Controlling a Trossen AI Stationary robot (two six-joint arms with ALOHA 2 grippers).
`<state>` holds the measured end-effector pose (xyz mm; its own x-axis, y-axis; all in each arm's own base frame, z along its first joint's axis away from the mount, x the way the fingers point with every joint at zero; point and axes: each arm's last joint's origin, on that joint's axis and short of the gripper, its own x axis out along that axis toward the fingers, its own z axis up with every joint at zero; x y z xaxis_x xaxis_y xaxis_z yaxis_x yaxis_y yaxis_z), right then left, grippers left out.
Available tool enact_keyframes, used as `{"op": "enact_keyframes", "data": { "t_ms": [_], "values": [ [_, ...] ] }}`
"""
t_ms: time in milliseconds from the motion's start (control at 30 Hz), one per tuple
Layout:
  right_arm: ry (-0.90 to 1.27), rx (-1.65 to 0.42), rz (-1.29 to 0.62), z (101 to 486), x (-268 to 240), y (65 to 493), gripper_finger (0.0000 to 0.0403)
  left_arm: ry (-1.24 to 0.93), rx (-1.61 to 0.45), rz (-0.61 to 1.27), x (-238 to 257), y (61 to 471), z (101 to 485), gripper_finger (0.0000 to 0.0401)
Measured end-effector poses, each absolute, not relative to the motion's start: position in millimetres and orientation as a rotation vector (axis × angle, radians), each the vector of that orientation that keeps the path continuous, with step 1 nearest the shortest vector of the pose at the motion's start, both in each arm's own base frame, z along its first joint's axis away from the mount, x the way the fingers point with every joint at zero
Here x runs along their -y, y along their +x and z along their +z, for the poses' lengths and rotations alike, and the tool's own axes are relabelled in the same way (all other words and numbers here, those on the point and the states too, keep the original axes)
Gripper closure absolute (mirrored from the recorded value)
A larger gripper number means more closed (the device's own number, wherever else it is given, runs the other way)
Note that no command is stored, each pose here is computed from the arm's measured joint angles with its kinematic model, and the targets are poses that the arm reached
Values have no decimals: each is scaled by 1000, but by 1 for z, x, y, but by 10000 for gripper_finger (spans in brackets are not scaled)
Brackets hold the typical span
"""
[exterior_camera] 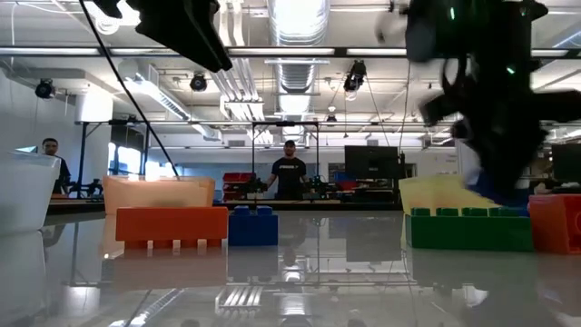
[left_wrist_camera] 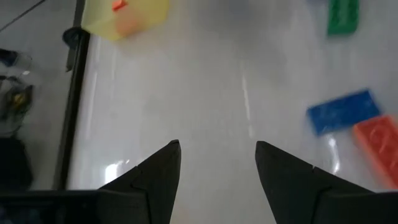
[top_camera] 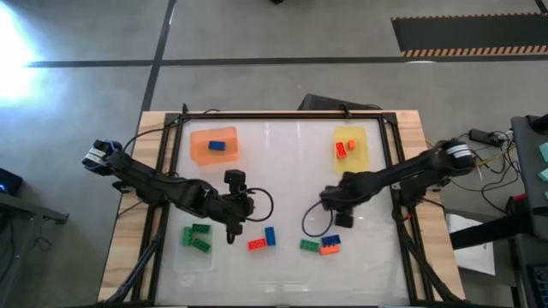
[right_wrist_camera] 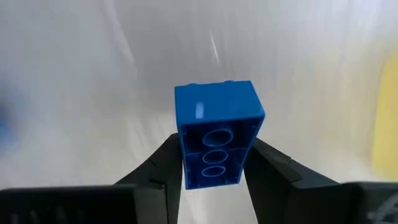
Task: Sort & place blocks by color
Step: Put the blue game piece into the orange bin
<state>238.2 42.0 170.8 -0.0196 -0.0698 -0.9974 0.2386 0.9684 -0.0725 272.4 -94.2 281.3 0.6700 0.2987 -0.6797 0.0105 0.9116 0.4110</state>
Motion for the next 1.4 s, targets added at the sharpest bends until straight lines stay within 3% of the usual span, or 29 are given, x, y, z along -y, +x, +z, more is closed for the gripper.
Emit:
{"op": "enact_keyframes", "data": {
  "t_ms": [267,500,1400],
  "values": [
    [46,-699,-142,216,-42,267,281,382,-638,146,94,282,258,209],
    [-69,-198,-55,232,-45,282,281,319,-406,159,90,289,250,209],
    [-104,-100,3,229,-48,305,281,163,-165,109,69,303,246,209]
  ]
}}
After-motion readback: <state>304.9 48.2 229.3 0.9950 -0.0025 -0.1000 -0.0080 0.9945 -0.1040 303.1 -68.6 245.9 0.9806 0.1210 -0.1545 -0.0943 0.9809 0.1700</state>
